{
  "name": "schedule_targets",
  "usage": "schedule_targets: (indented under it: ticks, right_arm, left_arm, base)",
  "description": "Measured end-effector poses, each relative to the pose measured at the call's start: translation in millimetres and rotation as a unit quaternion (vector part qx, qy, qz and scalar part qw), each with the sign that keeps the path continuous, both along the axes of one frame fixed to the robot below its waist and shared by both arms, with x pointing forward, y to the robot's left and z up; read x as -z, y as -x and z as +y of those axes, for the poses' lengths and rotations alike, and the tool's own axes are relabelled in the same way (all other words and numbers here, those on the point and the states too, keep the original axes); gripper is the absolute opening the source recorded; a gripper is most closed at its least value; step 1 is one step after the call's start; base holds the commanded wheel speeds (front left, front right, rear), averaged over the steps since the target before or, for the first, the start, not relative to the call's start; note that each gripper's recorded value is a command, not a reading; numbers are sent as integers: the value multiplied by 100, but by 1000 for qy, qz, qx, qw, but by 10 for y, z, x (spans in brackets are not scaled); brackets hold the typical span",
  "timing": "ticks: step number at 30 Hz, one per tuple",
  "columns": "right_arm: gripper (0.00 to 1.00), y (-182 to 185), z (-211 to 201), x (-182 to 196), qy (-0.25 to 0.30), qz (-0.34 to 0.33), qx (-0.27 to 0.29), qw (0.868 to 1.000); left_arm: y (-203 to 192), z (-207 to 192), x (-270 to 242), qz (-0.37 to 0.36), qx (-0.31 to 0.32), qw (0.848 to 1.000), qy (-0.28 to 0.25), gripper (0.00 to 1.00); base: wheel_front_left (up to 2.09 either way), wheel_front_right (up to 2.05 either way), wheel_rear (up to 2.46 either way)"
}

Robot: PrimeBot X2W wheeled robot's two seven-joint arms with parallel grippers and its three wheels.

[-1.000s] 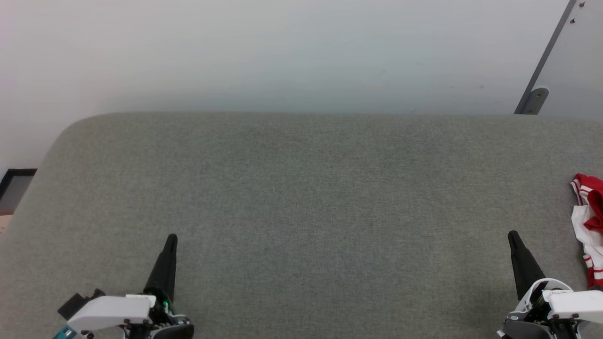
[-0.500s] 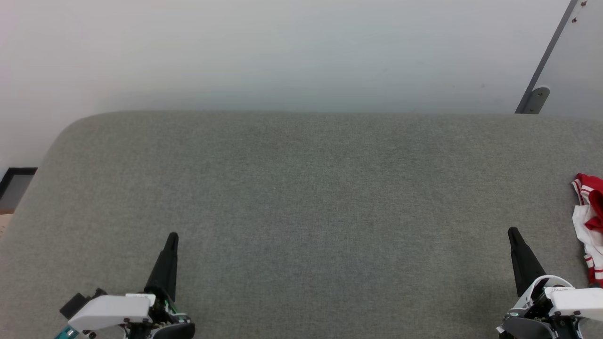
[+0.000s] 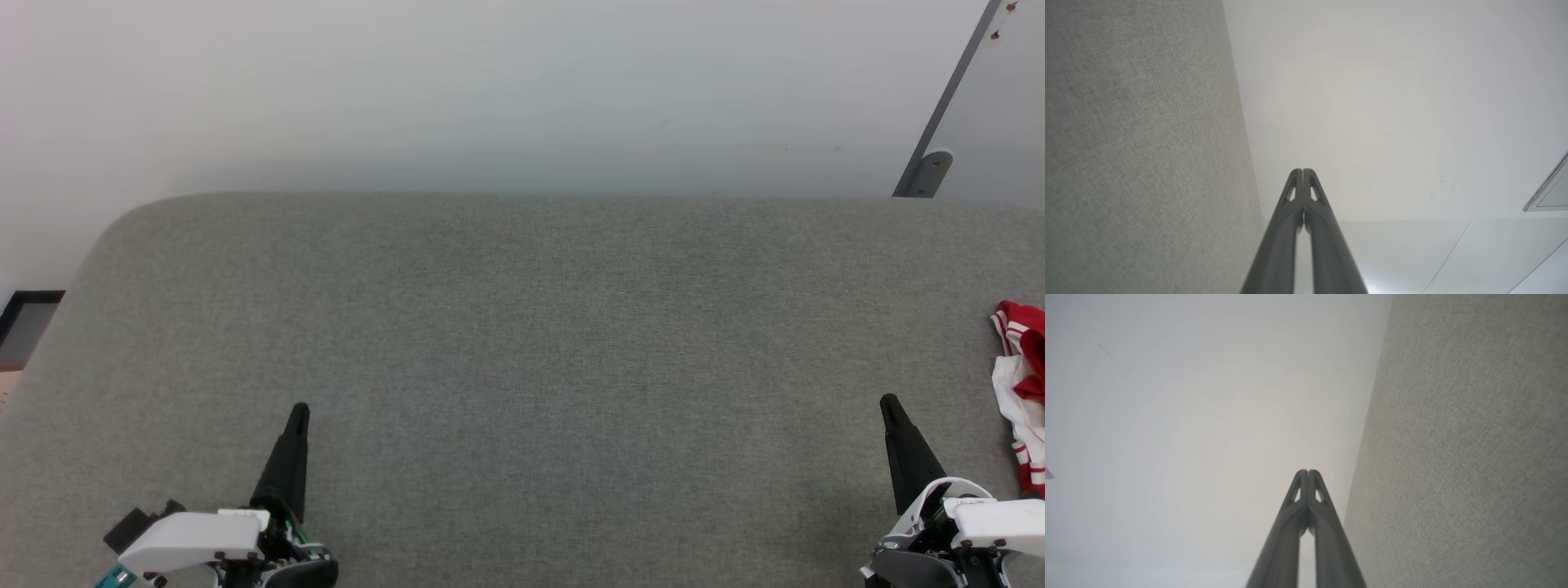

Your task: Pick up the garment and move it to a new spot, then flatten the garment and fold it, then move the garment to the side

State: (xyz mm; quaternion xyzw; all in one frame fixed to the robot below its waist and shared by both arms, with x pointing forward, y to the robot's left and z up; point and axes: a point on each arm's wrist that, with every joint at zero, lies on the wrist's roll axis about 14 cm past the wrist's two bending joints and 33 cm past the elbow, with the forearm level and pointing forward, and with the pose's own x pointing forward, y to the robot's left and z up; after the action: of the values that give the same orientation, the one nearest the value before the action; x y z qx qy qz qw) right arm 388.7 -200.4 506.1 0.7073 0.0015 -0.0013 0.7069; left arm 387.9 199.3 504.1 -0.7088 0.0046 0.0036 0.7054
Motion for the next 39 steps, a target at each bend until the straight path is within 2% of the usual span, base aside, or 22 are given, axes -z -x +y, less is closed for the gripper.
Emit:
schedule_targets:
  ticks: [39]
  right_arm:
    - [0,0,0,0,0,0,0,1000]
  left_arm:
    - [0,-1,0,0,0,1000,0,0]
  base:
    - [0,0,0]
